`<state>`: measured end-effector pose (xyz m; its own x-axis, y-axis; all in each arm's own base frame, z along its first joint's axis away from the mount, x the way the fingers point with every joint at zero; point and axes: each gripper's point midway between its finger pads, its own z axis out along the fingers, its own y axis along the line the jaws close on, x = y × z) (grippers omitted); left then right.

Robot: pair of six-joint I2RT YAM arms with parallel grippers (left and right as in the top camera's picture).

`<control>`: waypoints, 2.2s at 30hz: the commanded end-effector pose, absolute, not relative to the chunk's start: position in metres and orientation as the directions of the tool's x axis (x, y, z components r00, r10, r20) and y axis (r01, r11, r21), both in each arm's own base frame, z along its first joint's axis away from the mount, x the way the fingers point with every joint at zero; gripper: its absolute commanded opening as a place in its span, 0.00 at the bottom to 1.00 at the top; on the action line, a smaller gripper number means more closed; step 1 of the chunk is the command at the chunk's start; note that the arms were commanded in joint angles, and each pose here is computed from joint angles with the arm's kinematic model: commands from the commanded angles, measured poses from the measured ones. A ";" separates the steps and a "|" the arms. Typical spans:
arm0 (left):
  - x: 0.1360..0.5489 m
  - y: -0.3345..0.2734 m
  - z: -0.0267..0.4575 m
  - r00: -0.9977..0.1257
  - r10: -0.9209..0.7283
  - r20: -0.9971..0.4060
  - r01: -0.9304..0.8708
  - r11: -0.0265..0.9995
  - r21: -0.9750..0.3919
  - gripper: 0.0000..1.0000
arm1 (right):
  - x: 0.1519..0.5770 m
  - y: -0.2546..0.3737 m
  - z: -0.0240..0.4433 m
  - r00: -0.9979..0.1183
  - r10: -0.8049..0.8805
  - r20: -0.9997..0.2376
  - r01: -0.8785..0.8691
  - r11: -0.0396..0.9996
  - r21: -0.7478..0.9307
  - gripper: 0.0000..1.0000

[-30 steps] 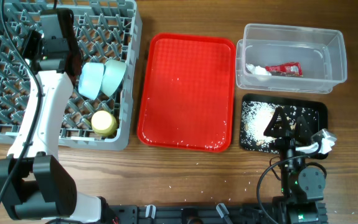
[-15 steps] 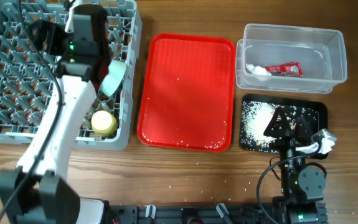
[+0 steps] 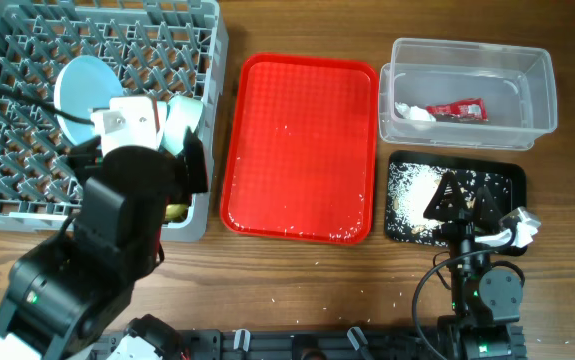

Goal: Sort waste into correct bins and load items into the dishwasher rack

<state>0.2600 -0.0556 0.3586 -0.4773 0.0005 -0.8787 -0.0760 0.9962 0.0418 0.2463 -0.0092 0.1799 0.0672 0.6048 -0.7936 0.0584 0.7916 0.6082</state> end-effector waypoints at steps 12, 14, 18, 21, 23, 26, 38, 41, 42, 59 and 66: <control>0.249 -0.092 0.356 -0.440 -0.233 -0.867 0.106 0.945 -0.308 1.00 | 0.246 -0.010 0.181 0.073 0.611 -0.789 0.054 0.787 0.614 1.00; 0.250 -0.099 0.351 -0.361 -0.276 -0.891 0.213 0.906 -0.367 1.00 | 0.246 -0.010 0.181 0.073 0.611 -0.789 0.054 0.787 0.614 1.00; 0.233 -0.101 0.304 -0.274 -0.296 -0.915 0.346 0.857 -0.381 1.00 | 0.246 -0.009 0.181 0.073 0.611 -0.789 0.053 0.787 0.614 1.00; 0.213 -0.098 0.260 -0.246 -0.274 -0.930 0.389 0.851 -0.353 1.00 | 0.246 -0.010 0.181 0.073 0.611 -0.789 0.054 0.787 0.614 1.00; 0.204 -0.100 0.242 -0.194 -0.220 -0.956 0.440 0.851 -0.285 1.00 | 0.246 -0.009 0.181 0.073 0.611 -0.789 0.053 0.787 0.614 1.00; 0.203 -0.100 0.211 -0.176 -0.177 -0.968 0.449 0.861 -0.239 1.00 | 0.246 -0.010 0.181 0.073 0.611 -0.789 0.054 0.787 0.614 1.00; 0.229 -0.090 0.170 -0.110 -0.204 -0.973 0.365 0.902 -0.230 1.00 | 0.246 -0.010 0.181 0.073 0.611 -0.789 0.054 0.787 0.614 1.00; 0.233 -0.078 0.200 0.019 -0.248 -0.969 0.334 0.915 -0.228 1.00 | 0.246 -0.010 0.181 0.073 0.610 -0.789 0.054 0.787 0.614 1.00; 0.233 -0.078 0.194 -0.001 -0.241 -0.971 0.327 0.917 -0.228 1.00 | 0.246 -0.010 0.181 0.073 0.611 -0.789 0.054 0.787 0.614 1.00; 0.233 -0.078 0.157 -0.143 -0.195 -0.970 0.294 0.928 -0.229 1.00 | 0.246 -0.010 0.181 0.073 0.611 -0.789 0.054 0.787 0.614 1.00; 0.234 -0.078 0.157 -0.143 -0.195 -0.970 0.294 0.928 -0.229 1.00 | 0.246 -0.010 0.181 0.073 0.611 -0.789 0.054 0.787 0.614 1.00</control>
